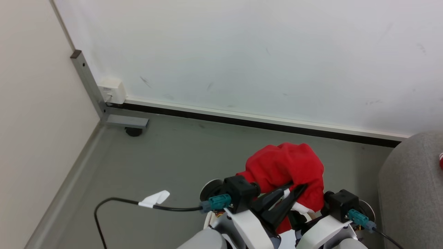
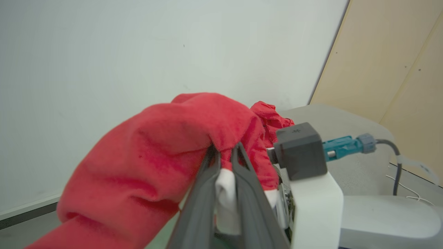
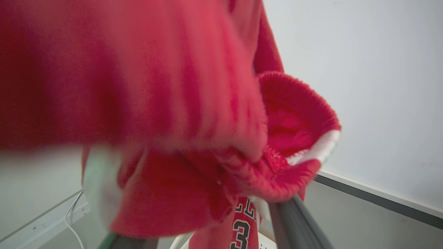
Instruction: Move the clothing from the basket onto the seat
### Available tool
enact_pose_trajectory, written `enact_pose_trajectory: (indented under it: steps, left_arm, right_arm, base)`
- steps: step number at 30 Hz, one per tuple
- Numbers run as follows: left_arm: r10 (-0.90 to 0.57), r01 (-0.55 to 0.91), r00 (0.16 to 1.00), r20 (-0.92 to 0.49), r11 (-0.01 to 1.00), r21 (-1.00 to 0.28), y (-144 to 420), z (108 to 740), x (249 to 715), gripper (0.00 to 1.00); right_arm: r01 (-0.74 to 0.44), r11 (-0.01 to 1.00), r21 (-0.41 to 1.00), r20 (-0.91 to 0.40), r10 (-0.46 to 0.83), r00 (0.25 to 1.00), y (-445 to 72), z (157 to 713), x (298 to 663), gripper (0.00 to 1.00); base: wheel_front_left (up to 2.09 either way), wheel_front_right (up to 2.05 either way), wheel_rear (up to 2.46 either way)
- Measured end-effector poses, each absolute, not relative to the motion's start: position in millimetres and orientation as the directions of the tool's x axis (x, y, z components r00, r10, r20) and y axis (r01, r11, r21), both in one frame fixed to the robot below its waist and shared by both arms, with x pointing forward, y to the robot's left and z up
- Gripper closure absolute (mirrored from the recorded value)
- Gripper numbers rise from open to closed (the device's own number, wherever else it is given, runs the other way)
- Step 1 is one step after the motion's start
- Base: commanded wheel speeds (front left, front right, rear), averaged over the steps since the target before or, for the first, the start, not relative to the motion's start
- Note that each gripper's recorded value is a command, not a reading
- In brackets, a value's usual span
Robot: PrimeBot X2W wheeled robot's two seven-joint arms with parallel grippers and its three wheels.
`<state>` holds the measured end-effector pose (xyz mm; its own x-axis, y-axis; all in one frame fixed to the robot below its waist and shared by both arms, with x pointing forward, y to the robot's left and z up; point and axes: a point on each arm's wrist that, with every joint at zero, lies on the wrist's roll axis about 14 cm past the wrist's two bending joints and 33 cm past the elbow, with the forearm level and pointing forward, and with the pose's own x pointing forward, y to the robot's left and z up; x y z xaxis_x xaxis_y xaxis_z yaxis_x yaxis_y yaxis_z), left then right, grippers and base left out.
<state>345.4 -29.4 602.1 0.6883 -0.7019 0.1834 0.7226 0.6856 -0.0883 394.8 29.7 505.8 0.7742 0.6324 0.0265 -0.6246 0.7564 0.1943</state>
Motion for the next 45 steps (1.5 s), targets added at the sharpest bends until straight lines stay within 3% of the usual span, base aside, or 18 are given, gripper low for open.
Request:
enact_pose_trajectory:
  steps: [1,2,3,4,5,21,22,23,24,25,34,45]
  left_arm:
    - [-0.699,0.719,0.692,0.181,0.689,-0.091,-28,601,345,1.00]
    - [-0.695,0.716,0.696,0.181,0.692,-0.095,-27,601,345,1.00]
    - [-0.690,0.711,0.701,0.181,0.696,-0.098,-25,601,346,1.00]
    - [-0.686,0.707,0.705,0.181,0.701,-0.098,-23,601,346,1.00]
    - [-0.682,0.703,0.709,0.182,0.704,-0.099,-21,601,346,1.00]
    - [-0.638,0.664,0.743,0.202,0.741,-0.104,-9,604,364,1.00]
    - [-0.635,0.661,0.746,0.199,0.743,-0.104,-9,603,365,0.85]
    - [-0.636,0.661,0.746,0.196,0.743,-0.105,-9,602,365,0.60]
    - [-0.637,0.662,0.746,0.193,0.743,-0.105,-10,601,365,0.26]
    - [-0.638,0.662,0.746,0.191,0.742,-0.104,-10,600,366,0.00]
    - [-0.655,0.676,0.735,0.175,0.728,-0.115,-19,590,367,0.00]
    - [-0.736,0.755,0.655,0.169,0.644,-0.120,-56,580,365,0.00]
  right_arm:
    - [-0.629,0.753,0.194,0.029,0.636,0.771,32,507,395,0.00]
    - [-0.633,0.749,0.194,0.030,0.641,0.767,34,507,395,0.07]
    - [-0.637,0.746,0.194,0.031,0.644,0.764,36,508,395,0.65]
    - [-0.641,0.743,0.193,0.032,0.648,0.761,38,508,395,0.96]
    - [-0.644,0.741,0.192,0.032,0.651,0.758,39,508,395,1.00]
    - [-0.624,0.755,0.202,0.046,0.629,0.776,26,511,394,1.00]
    - [-0.619,0.758,0.205,0.048,0.624,0.780,24,512,395,1.00]
    - [-0.614,0.762,0.207,0.050,0.619,0.784,22,512,396,1.00]
    - [-0.608,0.766,0.210,0.053,0.612,0.789,20,513,397,1.00]
    - [-0.602,0.769,0.213,0.054,0.606,0.793,18,513,398,1.00]
    - [-0.515,0.827,0.224,0.074,0.513,0.855,-22,519,409,1.00]
    - [-0.300,0.938,0.173,0.114,0.284,0.952,-125,533,414,1.00]
  base:
    - [0.00,0.00,0.00]
    - [0.00,0.00,0.00]
    - [0.00,0.00,0.00]
    - [0.00,0.00,0.00]
    - [0.00,0.00,0.00]
    - [0.00,0.00,0.00]
    - [0.00,0.00,0.00]
    - [0.00,0.00,0.00]
    - [0.00,0.00,0.00]
    - [0.00,0.00,0.00]
    - [0.00,0.00,0.00]
    - [0.00,0.00,0.00]
